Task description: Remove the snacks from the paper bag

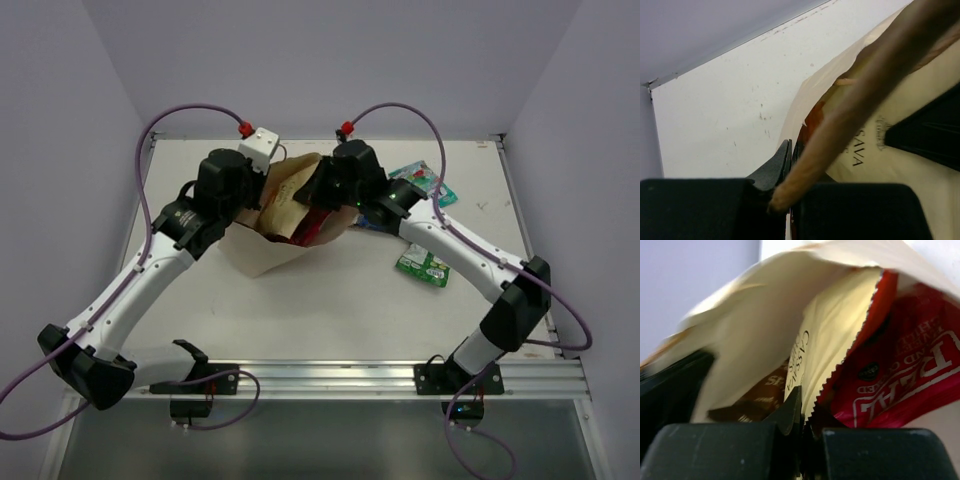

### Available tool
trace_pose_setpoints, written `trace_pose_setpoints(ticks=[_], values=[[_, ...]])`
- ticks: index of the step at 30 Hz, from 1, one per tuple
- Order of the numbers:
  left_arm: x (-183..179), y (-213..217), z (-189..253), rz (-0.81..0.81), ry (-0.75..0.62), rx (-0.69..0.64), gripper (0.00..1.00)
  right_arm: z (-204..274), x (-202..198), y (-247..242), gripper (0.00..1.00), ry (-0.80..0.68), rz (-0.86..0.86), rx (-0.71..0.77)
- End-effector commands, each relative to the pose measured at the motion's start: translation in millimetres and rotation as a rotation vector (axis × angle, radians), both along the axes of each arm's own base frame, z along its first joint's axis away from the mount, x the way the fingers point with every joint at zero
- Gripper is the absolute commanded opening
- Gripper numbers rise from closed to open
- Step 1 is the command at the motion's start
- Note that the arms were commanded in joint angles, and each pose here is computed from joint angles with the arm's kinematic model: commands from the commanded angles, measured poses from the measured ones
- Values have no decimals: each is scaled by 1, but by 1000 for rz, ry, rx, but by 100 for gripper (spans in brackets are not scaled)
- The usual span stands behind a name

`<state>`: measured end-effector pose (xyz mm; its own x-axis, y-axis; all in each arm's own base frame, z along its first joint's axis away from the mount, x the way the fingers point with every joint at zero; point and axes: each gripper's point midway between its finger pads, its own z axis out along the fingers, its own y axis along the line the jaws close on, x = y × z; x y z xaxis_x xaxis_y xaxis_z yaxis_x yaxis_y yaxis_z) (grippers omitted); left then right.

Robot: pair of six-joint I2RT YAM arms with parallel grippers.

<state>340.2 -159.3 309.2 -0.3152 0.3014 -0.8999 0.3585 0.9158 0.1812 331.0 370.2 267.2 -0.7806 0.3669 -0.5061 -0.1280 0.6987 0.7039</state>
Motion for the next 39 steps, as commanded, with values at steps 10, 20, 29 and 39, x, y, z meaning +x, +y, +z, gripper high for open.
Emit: trace_pose_setpoints(ticks=[10, 20, 29, 39], values=[[19, 34, -3, 175, -46, 103, 0, 270, -84, -91, 0, -564, 112, 269], [36, 74, 17, 288, -86, 158, 0, 329, -61, -182, 0, -693, -108, 236], [52, 118, 67, 380, -179, 149, 0, 260, 80, -163, 0, -550, -183, 169], [56, 130, 86, 359, -238, 156, 0, 178, 202, -92, 0, -535, -45, 325]])
